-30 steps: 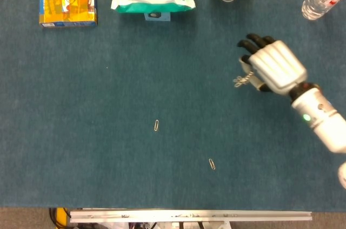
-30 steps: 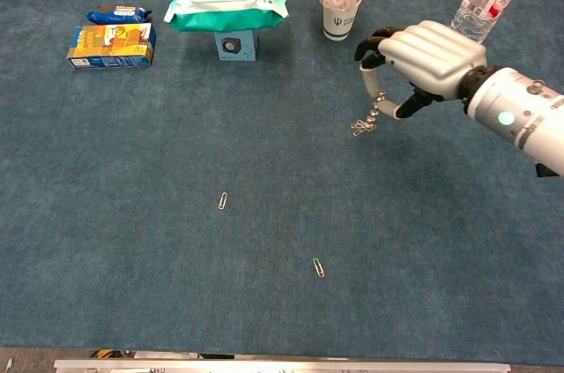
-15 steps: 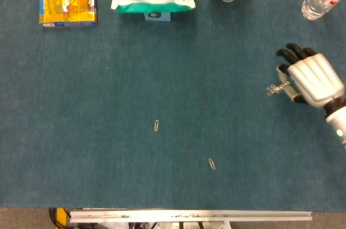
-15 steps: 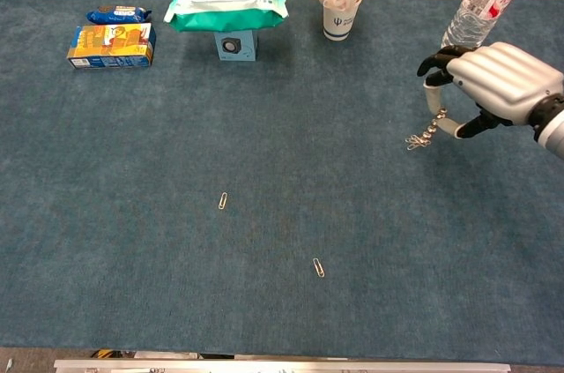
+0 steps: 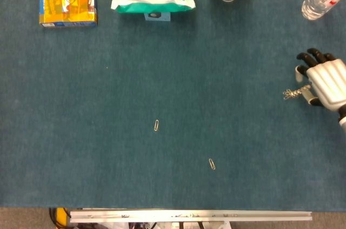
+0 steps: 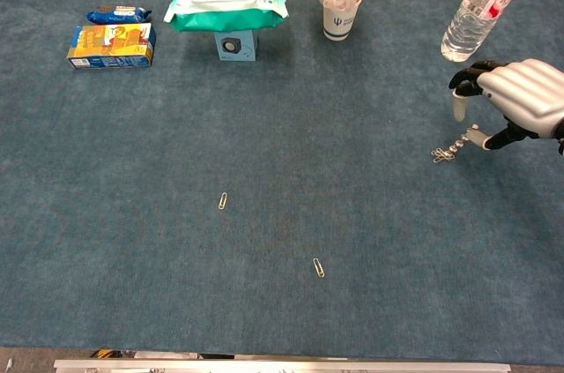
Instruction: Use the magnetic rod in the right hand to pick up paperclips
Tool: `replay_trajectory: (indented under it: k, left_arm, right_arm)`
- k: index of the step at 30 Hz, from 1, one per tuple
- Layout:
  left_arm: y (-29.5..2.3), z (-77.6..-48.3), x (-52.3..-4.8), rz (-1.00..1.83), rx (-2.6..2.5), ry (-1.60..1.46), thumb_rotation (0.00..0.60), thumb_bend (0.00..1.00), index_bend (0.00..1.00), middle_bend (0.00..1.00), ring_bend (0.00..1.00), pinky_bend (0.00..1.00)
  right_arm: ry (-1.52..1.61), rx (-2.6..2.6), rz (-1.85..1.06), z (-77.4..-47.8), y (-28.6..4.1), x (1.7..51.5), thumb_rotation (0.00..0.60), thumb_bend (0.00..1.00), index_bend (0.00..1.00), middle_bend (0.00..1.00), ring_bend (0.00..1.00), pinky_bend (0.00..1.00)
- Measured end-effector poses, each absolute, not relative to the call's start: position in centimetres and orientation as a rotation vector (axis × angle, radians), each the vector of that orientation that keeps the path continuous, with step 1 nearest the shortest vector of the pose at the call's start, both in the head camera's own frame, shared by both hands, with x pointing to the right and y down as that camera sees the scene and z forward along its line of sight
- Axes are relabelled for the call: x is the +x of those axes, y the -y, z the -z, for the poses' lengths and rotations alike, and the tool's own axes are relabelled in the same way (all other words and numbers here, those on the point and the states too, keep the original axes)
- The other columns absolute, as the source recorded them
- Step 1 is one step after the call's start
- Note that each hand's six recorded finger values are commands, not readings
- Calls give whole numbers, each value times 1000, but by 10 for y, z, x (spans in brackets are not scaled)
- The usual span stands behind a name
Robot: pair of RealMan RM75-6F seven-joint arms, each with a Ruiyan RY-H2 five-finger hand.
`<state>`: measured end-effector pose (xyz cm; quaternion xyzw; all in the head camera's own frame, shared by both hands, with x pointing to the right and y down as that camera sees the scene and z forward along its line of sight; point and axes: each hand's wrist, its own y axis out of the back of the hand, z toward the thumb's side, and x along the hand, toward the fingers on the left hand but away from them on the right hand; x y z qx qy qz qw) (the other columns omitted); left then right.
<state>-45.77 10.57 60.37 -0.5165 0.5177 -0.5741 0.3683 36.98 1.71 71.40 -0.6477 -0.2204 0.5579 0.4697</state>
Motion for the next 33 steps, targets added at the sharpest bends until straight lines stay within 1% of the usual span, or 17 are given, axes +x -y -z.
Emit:
replay_trajectory:
  k: [1, 4, 7, 12, 16, 17, 22, 26, 31, 33]
  left_arm:
    - [-105, -604, -457, 1473, -1327, -1328, 600, 54, 229, 172, 145, 314]
    - [-105, -604, -457, 1472, -1330, -1328, 600, 54, 229, 172, 145, 314]
    - [-104, -604, -457, 1467, -1336, -1327, 600, 54, 229, 172, 145, 314]
    - [-103, -605, -454, 1458, -1353, -1315, 600, 54, 230, 172, 145, 314]
    - [-103, -607, -449, 1442, -1389, -1296, 600, 54, 234, 173, 145, 314]
    - [-102, -608, -447, 1434, -1405, -1288, 600, 54, 234, 173, 146, 314]
    - [-101, -613, -437, 1408, -1466, -1246, 600, 54, 236, 175, 148, 315]
    - [-99, -617, -431, 1396, -1501, -1214, 600, 54, 238, 177, 150, 316]
    - [-98, -621, -426, 1391, -1529, -1189, 600, 54, 240, 177, 150, 316]
    - [-98, -623, -424, 1387, -1538, -1185, 600, 54, 241, 178, 151, 316]
  right_arm:
    - [544, -1585, -1369, -713, -17, 371, 600, 99, 233, 244, 142, 296]
    - [559, -1577, -1369, -709, -18, 374, 600, 35, 108, 244, 142, 296]
    - [584, -1563, -1367, -702, -18, 379, 600, 33, 87, 244, 142, 296]
    - [653, -1516, -1372, -683, -21, 395, 600, 34, 98, 244, 142, 296]
    - [728, -1459, -1381, -659, -27, 415, 600, 33, 190, 248, 142, 296]
    - [745, -1446, -1385, -654, -29, 420, 600, 33, 200, 251, 142, 296]
    - [845, -1381, -1421, -628, -44, 447, 600, 34, 206, 262, 141, 296]
    - [937, -1350, -1451, -616, -59, 466, 600, 34, 207, 263, 142, 296]
    - [1007, -1352, -1464, -612, -75, 481, 600, 33, 212, 266, 142, 296]
    - [1019, -1357, -1454, -610, -76, 482, 600, 33, 218, 268, 142, 296]
